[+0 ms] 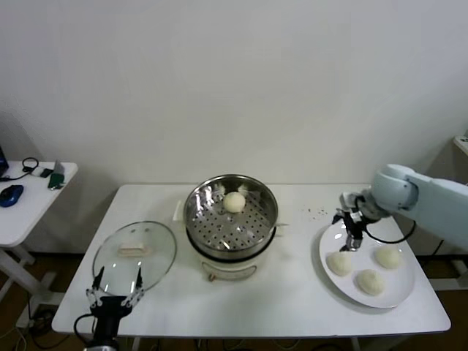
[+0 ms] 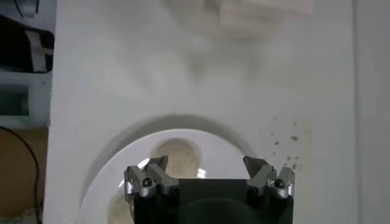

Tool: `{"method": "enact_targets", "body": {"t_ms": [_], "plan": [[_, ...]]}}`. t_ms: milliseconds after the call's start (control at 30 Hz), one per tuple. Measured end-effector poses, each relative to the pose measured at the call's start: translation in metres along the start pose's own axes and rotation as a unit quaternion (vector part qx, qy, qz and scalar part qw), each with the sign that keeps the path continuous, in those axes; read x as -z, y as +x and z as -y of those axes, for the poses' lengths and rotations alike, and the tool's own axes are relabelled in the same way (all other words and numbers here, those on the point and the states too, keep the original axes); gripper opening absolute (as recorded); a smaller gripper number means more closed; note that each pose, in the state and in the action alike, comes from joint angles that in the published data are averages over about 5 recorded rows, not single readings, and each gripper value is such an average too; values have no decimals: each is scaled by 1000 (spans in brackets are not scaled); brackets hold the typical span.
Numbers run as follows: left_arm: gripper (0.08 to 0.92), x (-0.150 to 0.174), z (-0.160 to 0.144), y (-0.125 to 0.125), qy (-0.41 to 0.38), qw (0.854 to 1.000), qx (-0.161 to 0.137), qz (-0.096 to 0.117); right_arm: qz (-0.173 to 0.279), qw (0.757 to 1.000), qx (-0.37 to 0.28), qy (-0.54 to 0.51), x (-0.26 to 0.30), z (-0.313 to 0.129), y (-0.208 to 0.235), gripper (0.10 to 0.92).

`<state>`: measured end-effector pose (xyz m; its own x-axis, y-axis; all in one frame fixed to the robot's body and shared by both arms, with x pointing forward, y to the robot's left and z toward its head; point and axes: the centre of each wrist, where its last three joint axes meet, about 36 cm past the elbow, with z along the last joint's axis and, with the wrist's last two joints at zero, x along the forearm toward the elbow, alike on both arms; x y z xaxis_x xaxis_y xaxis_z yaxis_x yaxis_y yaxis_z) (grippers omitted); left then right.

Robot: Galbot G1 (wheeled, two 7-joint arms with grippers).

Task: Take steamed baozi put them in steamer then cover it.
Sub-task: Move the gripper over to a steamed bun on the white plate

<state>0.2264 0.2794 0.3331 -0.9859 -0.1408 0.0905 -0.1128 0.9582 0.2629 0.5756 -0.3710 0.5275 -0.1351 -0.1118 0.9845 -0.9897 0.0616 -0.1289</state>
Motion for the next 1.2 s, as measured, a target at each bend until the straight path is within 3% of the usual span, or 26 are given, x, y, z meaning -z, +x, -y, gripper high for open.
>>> {"method": "enact_targets", "body": {"t_ms": [367,967,1200], "plan": [[823,-4,0,3,0,1000,2,-8,-4,999,23,-25,-25,-1,-42,823],[823,-5,0,4,-1,1000,5,-11,-4,999,42,-25,-18,14,-79,823],[823,-5,0,4,-1,1000,5,-11,-2,998,48,-27,-18,17,-83,740]]}}
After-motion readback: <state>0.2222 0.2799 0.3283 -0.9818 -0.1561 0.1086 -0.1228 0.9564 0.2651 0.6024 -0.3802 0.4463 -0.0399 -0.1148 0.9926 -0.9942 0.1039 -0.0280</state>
